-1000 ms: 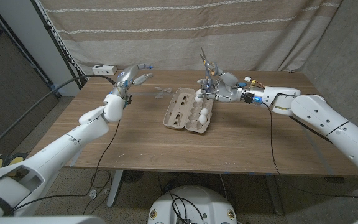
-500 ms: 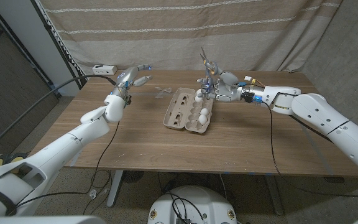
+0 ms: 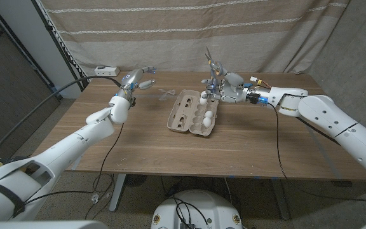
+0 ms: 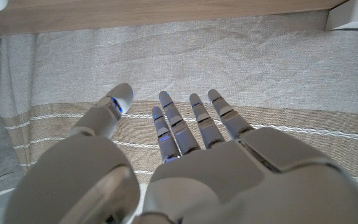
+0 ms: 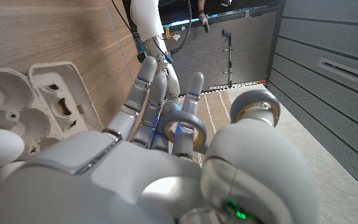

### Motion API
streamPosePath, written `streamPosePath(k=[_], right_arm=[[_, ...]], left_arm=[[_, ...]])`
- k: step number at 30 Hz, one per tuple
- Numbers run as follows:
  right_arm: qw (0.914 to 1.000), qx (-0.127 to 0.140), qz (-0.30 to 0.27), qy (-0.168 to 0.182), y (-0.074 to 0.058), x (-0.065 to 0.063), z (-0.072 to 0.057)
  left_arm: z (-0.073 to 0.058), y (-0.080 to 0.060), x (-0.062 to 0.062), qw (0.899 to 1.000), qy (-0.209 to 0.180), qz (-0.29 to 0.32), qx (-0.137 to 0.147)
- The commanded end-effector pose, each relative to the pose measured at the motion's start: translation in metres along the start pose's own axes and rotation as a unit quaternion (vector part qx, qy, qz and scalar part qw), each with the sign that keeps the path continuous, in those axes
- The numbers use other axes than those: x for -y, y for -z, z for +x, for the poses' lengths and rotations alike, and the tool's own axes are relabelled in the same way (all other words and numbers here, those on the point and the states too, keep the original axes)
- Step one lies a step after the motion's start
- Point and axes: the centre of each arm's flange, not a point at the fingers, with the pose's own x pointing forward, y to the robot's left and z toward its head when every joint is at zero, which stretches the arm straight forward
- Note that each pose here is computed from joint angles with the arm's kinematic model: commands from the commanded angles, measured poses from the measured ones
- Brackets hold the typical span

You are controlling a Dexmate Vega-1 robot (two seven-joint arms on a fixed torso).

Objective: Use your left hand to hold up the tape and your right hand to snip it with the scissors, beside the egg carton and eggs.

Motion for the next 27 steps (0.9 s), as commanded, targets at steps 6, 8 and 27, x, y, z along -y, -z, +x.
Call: streamPosePath(k=[6,8,27], right_arm=[[1.0000,0.002,-0.001,0.002,-0.003,0.001,0.000],[1.0000,0.002,-0.002,0.002,-0.003,0.001,0.000],[1.0000,0.001,-0.002,0.004,-0.002,0.001,0.000]], left_arm=[[0.008,0.000,0.009,1.000,0.013,0.025,0.003],[0.009,0.002,0.011,1.000,0.014,0.023,-0.002],[0.018,0.012,0.026,0.999,0.038,0.030,-0.012]])
